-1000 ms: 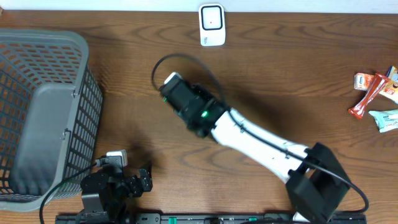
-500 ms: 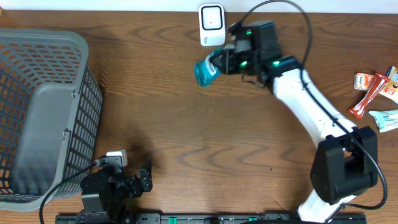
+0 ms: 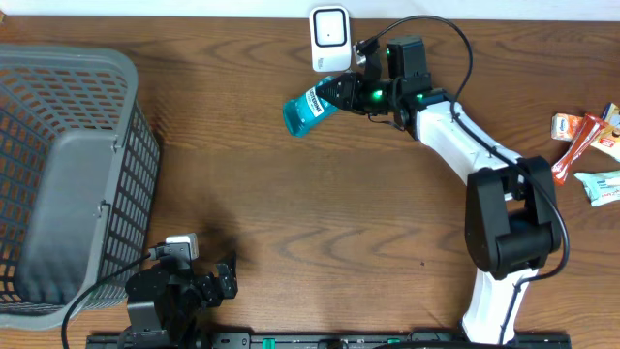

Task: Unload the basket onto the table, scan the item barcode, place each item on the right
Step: 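Hold the bottle label in front of the white scanner with the right gripper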

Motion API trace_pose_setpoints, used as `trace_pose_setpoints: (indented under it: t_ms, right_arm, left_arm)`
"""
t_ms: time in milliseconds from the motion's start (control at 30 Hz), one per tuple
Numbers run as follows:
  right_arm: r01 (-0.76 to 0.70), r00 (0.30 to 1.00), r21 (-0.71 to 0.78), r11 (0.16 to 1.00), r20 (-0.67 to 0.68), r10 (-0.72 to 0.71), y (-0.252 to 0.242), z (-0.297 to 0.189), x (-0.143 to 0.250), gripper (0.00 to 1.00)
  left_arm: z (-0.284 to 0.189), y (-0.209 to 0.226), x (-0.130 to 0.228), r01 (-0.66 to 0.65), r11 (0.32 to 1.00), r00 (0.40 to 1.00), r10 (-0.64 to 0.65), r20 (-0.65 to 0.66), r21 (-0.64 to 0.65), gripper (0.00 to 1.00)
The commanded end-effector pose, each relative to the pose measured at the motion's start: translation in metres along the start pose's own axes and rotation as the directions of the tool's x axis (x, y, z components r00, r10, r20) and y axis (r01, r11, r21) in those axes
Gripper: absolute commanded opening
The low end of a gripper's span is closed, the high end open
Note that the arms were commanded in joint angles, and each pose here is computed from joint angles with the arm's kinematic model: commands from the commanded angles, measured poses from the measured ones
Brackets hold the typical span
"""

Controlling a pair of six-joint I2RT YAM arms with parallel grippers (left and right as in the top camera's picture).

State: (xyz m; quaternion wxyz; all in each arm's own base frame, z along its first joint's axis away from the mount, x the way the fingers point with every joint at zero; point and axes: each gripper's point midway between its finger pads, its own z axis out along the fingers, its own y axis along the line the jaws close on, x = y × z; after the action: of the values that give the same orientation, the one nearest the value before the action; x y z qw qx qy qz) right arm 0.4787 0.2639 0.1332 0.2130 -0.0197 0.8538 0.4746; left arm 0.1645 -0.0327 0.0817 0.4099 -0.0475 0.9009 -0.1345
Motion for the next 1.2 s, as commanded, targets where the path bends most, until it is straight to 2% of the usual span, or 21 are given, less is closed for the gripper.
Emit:
trace_pose_setpoints:
  t_ms: [0, 133, 300, 567, 667, 933, 1167]
  right_arm:
    - [-0.015, 1.000, -0.125, 0.992, -0.001, 0.015, 0.024, -0.009, -0.015, 0.01]
    - [0.033, 0.997, -0.151, 0.988, 0.069, -0.022, 0.025, -0.017, -0.035, 0.01]
    - [-0.020, 0.991, -0.173, 0.985, 0.130, 0.043, 0.008, -0.027, -0.058, 0.01]
    - [-0.062, 0.943, -0.380, 0.923, 0.281, 0.179, -0.019, -0.018, -0.104, 0.01]
    - [-0.108, 0.929, -0.387, 0.916, 0.288, 0.232, -0.038, -0.007, -0.117, 0.01]
    - [-0.064, 0.929, -0.444, 0.894, 0.300, 0.215, -0.038, 0.003, -0.164, 0.01]
    - [-0.138, 0.914, -0.397, 0.907, 0.303, 0.271, -0.055, 0.009, -0.178, 0.01]
  left_arm:
    - [-0.001, 0.000, 0.001, -0.008, 1.000, 1.000, 0.008, -0.002, -0.001, 0.98]
    - [-0.001, 0.000, 0.001, -0.008, 1.000, 1.000, 0.008, -0.002, -0.001, 0.98]
    - [-0.001, 0.000, 0.001, -0.008, 1.000, 1.000, 0.008, -0.002, -0.001, 0.98]
    - [-0.001, 0.000, 0.001, -0.008, 1.000, 1.000, 0.008, -0.002, -0.001, 0.98]
    - [-0.001, 0.000, 0.001, -0.008, 1.000, 1.000, 0.008, -0.002, -0.001, 0.98]
    - [-0.001, 0.000, 0.001, -0.008, 1.000, 1.000, 0.008, -0.002, -0.001, 0.98]
    - [-0.001, 0.000, 0.001, -0.008, 1.000, 1.000, 0.008, -0.002, -0.001, 0.98]
